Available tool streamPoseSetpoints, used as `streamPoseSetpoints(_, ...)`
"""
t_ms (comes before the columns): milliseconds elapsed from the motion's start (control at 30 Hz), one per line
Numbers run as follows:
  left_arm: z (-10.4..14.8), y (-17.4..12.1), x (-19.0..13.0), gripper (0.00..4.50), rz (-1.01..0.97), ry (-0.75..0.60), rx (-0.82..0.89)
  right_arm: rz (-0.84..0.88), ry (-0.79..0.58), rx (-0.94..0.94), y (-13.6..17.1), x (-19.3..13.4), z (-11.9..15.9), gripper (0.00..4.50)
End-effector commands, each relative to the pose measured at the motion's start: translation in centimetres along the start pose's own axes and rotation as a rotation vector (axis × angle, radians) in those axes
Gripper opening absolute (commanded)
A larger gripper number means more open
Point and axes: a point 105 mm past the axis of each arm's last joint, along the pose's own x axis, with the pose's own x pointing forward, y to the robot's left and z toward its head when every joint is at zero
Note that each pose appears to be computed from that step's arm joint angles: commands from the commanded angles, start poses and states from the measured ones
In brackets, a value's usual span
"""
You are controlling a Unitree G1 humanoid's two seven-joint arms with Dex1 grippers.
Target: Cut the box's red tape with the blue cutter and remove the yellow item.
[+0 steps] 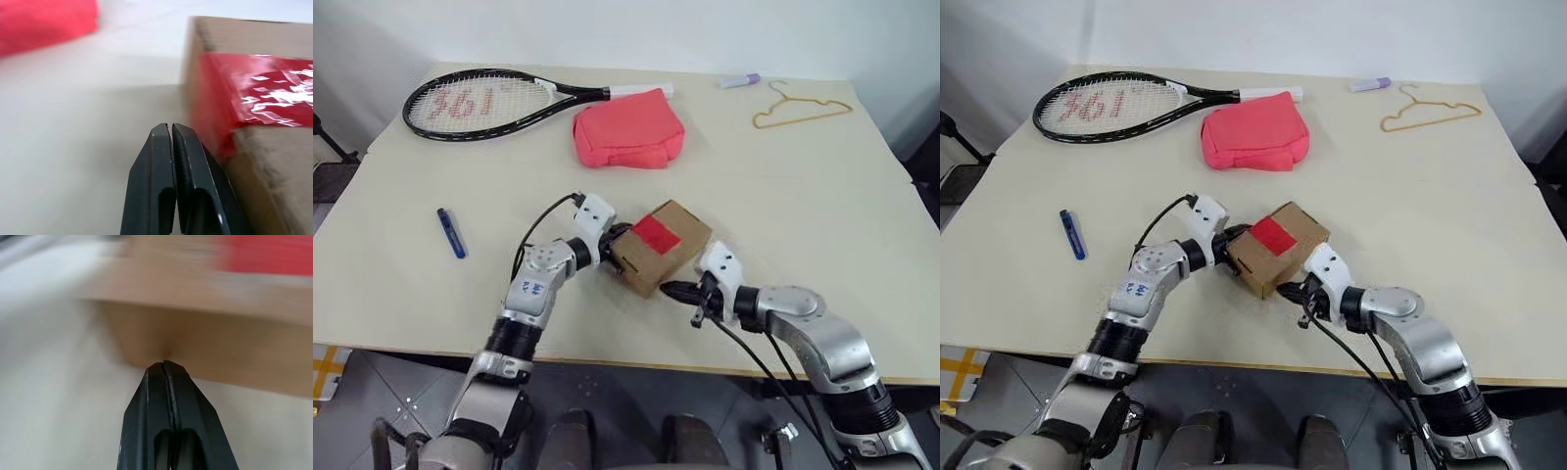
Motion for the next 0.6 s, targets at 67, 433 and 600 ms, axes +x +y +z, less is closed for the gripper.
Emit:
streamPoseSetpoints(67,-3.0,1.6,-4.0,0.14,-0.025,0.113,0.013,-0.087,-0.019,-0.023,-1.6,-2.7,1.3,0.01)
streamPoseSetpoints(433,-2.6,-6.2,-8.9,0.14,-0.439,0.121,-0.132,-0.65,-0.019,-0.153,-13.8,-5.2,0.7,0.01)
streamPoseSetpoints(600,-1.2,-6.3,-5.7,0.14,-0.353,0.055,-0.097,-0.506,-0.169,-0.134,-13.9,-1.6,1.8,0.01)
